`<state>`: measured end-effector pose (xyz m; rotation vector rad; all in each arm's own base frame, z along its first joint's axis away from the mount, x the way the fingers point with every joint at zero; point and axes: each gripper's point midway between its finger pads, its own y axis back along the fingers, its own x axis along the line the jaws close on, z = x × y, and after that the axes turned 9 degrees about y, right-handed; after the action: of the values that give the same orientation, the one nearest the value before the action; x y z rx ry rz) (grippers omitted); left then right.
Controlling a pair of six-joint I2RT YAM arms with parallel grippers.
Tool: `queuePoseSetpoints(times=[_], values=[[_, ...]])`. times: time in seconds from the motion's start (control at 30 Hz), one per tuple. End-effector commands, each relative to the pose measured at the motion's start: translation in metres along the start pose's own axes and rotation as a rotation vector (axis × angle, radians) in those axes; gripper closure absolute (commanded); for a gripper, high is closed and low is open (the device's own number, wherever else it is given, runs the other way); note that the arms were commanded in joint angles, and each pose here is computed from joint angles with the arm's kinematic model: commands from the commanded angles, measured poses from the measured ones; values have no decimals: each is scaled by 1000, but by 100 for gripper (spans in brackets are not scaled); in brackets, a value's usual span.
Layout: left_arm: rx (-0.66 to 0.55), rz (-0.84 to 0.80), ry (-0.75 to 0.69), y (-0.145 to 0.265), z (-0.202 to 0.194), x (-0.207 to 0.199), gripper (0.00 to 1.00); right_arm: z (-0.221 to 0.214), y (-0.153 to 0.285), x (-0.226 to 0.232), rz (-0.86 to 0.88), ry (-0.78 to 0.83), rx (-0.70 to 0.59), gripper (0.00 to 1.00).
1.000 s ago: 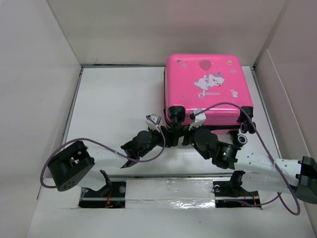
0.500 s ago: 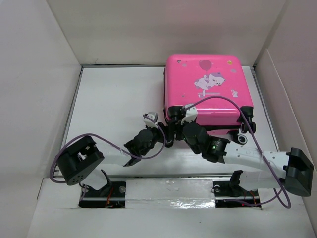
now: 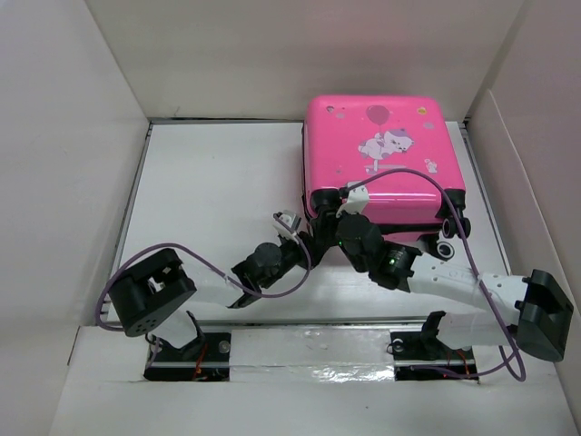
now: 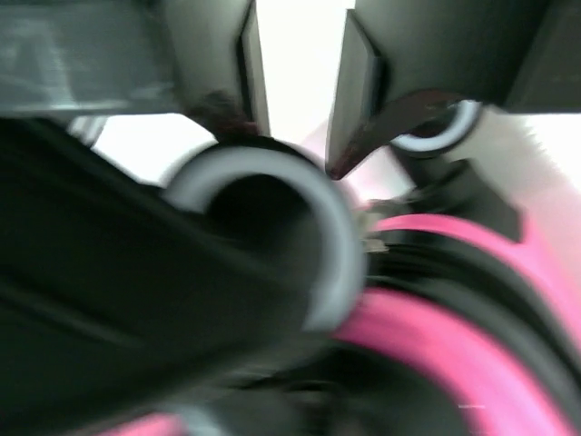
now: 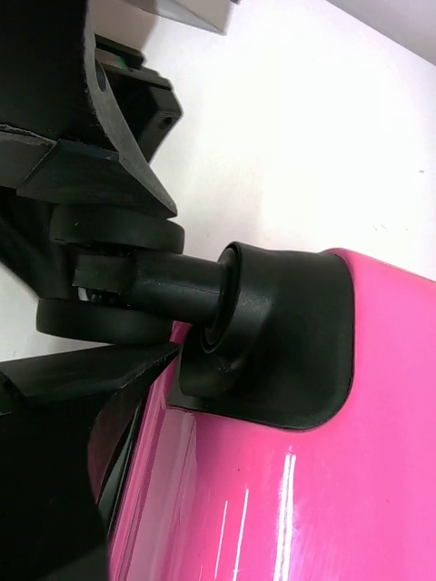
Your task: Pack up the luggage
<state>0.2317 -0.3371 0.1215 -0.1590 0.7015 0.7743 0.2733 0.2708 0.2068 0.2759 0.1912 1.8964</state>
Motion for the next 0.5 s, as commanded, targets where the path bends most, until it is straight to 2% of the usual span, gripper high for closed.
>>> queuePoseSetpoints(times=[0.0,0.03,0.13,0.33,0.4,0.47], values=[[-74,-143,4,-1,22,-39,70,9,-10,-11,-23,35,-23,97],[-75,-141,3,-1,22,-39,63,9,-10,-10,-18,34,-23,97],[-81,-136,2,-6,24,-40,53,8,-10,-6,8,29,-20,98],[-131,-27,12,-16,32,-23,52,3,-6,2,37,27,-14,93],[-142,18,14,-18,33,-14,53,5,-5,2,38,20,-17,82],[-157,34,11,-20,34,-11,53,6,-4,5,56,19,-19,80]])
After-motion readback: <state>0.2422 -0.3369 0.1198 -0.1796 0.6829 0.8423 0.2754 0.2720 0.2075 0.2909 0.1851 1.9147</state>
